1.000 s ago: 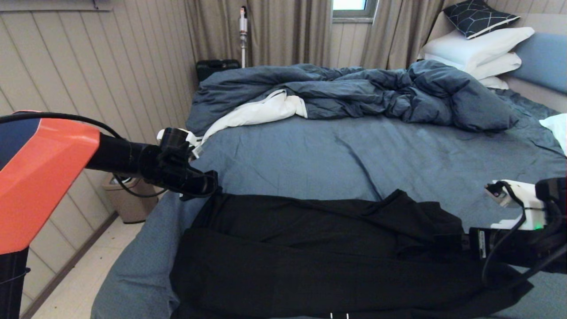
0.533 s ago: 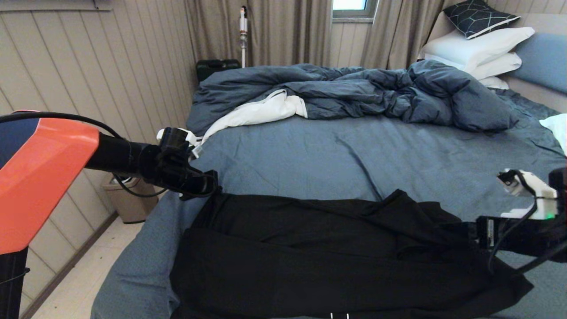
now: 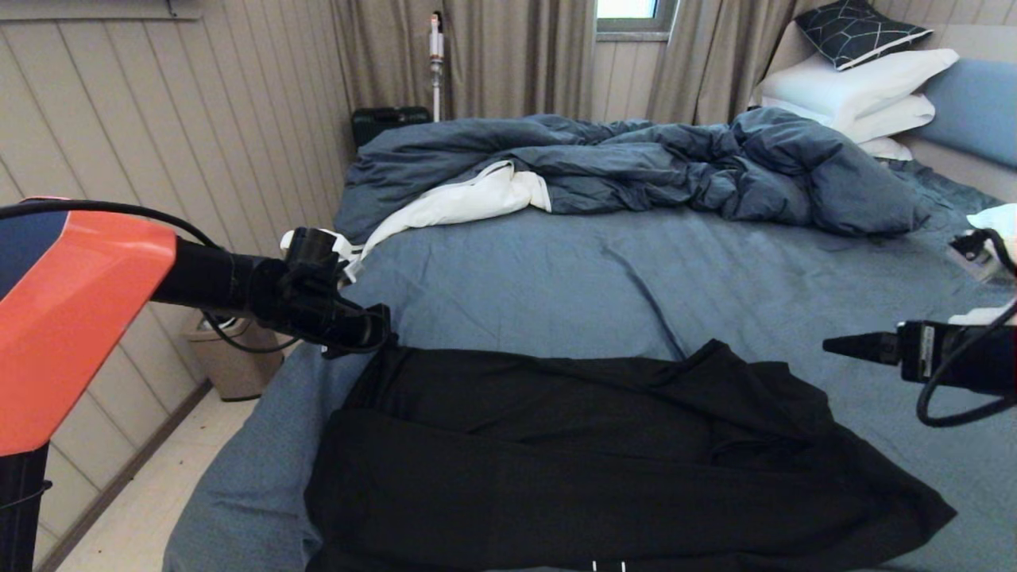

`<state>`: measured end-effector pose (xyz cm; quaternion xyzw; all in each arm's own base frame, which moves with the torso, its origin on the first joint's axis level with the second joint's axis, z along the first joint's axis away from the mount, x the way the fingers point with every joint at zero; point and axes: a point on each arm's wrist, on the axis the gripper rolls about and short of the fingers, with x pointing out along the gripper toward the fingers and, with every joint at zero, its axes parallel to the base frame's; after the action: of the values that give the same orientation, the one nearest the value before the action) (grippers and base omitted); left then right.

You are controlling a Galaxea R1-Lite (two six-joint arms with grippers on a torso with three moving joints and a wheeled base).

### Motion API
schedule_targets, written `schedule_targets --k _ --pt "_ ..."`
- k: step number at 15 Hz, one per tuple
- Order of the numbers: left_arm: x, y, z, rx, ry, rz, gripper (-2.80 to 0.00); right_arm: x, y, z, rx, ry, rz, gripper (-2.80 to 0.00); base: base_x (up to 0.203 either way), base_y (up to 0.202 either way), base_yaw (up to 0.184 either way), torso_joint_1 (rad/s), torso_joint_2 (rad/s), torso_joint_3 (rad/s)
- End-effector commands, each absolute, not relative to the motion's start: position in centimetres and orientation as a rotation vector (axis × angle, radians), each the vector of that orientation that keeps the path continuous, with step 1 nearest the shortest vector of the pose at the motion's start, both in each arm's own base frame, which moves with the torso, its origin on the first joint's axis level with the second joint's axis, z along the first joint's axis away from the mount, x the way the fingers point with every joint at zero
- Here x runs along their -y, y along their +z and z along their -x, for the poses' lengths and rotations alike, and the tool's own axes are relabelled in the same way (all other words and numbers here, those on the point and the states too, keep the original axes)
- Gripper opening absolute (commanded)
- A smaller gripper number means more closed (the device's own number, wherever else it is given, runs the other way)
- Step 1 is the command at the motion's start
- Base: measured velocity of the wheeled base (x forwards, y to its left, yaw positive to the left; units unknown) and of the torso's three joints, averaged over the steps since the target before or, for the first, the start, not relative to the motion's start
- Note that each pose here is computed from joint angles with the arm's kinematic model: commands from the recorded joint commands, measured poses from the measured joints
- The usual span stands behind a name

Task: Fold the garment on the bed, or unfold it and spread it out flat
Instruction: Fold the black T-shirt

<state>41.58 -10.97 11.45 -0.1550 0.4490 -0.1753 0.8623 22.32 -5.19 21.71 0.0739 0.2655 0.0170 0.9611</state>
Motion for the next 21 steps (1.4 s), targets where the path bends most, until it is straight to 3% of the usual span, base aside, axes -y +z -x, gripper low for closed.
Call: schedule_targets --k 1,2,3,10,18,19,21 --pt "11.0 11.5 -41.6 -0.943 -0.368 0.328 -2.80 5.7 20.5 -24.3 -0.592 0.033 -0.179 0.00 0.000 0.000 0.000 0.000 0.00 0.000" --pt "11.0 11.4 -41.6 -0.943 -0.368 0.328 -2.80 5.9 19.9 -25.4 -0.618 0.028 -0.206 0.00 0.000 0.000 0.000 0.000 0.00 0.000" --pt "11.0 11.4 -41.6 -0.944 -0.368 0.328 -2.80 6.0 19.3 -26.5 -0.639 0.028 -0.227 -2.80 0.000 0.000 0.000 0.000 0.00 0.000" --pt "11.0 11.1 -41.8 -0.947 -0.368 0.326 -2.80 1.5 18.0 -32.0 -0.697 0.182 -0.198 -2.80 0.000 0.000 0.000 0.000 0.00 0.000" --pt "11.1 10.9 -41.9 -0.950 -0.367 0.326 -2.80 -0.8 17.2 -35.8 -0.712 0.132 -0.119 -2.80 0.000 0.000 0.000 0.000 0.00 0.000" --pt "11.1 10.9 -41.9 -0.949 -0.367 0.326 -2.80 -1.2 16.9 -35.8 -0.721 0.134 -0.119 0.00 0.000 0.000 0.000 0.000 0.00 0.000" --pt "11.1 10.8 -41.9 -0.953 -0.367 0.326 -2.80 -1.2 17.1 -35.7 -0.715 0.125 -0.114 0.00 0.000 0.000 0.000 0.000 0.00 0.000"
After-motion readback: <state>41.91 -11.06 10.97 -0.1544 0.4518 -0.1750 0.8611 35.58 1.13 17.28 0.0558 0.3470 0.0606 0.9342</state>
